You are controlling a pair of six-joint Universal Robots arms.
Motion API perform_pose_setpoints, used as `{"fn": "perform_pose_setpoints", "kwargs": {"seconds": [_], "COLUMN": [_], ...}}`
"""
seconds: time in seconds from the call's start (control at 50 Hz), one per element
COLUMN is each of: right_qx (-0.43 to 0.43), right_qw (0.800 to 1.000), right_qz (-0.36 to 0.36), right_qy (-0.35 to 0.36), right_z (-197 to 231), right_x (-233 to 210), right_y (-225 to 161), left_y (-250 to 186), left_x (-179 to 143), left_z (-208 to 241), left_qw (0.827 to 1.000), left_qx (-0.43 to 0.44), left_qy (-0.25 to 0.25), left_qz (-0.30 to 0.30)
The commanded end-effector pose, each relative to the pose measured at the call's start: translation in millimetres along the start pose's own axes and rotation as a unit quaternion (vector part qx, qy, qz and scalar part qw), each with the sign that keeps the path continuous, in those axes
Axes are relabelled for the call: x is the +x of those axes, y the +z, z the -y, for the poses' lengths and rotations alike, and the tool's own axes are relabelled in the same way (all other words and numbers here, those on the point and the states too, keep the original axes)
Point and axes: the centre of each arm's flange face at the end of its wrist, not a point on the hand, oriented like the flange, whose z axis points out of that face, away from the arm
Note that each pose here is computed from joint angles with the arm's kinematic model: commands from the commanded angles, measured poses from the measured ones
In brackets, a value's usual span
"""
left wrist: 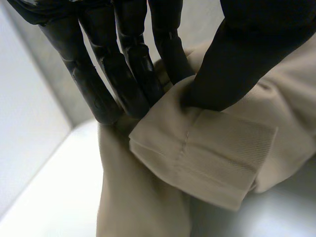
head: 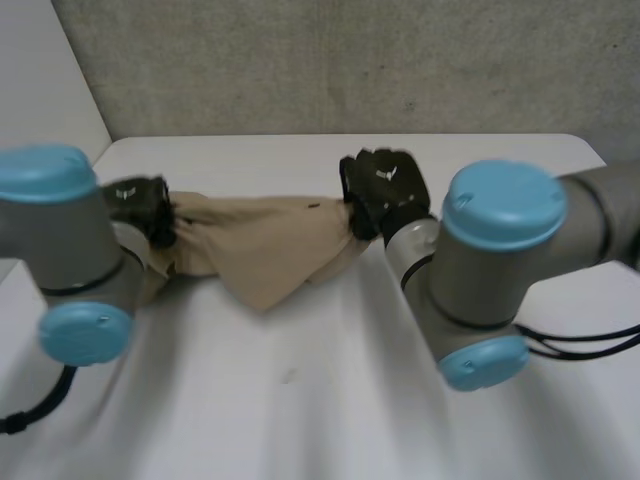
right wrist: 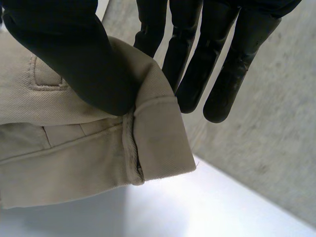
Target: Fold the shorts.
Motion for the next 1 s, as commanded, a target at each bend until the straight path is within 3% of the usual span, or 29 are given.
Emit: {"fn": "perform_pose_setpoints", "kwargs": {"seconds": [0.02, 0.1, 0.22, 0.26, 0.38, 0.5, 0.66, 0.72, 0.82, 0.92, 1.0], "right_qx": [0.038, 0.045, 0.083, 0.108, 0.119, 0.055, -0.065, -0.087, -0.09, -0.079, -0.077], "right_qw": [0.996, 0.992, 0.979, 0.972, 0.964, 0.974, 0.979, 0.978, 0.975, 0.974, 0.976], "right_qz": [0.002, -0.016, -0.055, -0.079, -0.112, -0.075, -0.016, -0.021, -0.06, -0.076, -0.072], "right_qy": [-0.076, -0.117, -0.178, -0.194, -0.212, -0.208, -0.192, -0.189, -0.192, -0.197, -0.191], "right_z": [68.2, 101.5, 163.9, 187.5, 203.4, 162.9, 64.5, 27.4, -20.4, -46.1, -40.7], "right_x": [25.3, 49.7, 80.0, 90.3, 107.0, 103.3, 89.7, 89.0, 91.4, 87.5, 87.5], "right_y": [-16.1, -30.0, -70.8, -88.7, -102.6, -78.6, -18.9, 9.1, 38.1, 47.2, 39.4], "left_y": [-86.5, -126.3, -173.1, -179.4, -180.8, -148.2, -43.4, -10.7, 41.8, 47.4, 23.4], "left_x": [2.7, -8.2, -21.2, -22.2, -21.5, -9.8, 31.1, 38.1, 38.2, 43.2, 56.0], "left_z": [105.5, 151.0, 190.7, 195.9, 194.5, 151.6, 51.3, 28.7, -2.2, -12.9, -16.9], "left_qw": [0.983, 0.971, 0.966, 0.964, 0.963, 0.975, 0.978, 0.982, 0.994, 0.995, 0.993], "left_qx": [0.119, 0.176, 0.192, 0.196, 0.193, 0.108, -0.038, -0.048, -0.037, -0.017, -0.024], "left_qy": [0.054, 0.082, 0.091, 0.09, 0.088, 0.075, 0.048, 0.048, 0.049, 0.053, 0.062], "left_qz": [-0.13, -0.143, -0.149, -0.153, -0.163, -0.181, -0.197, -0.179, -0.089, -0.078, -0.1]}}
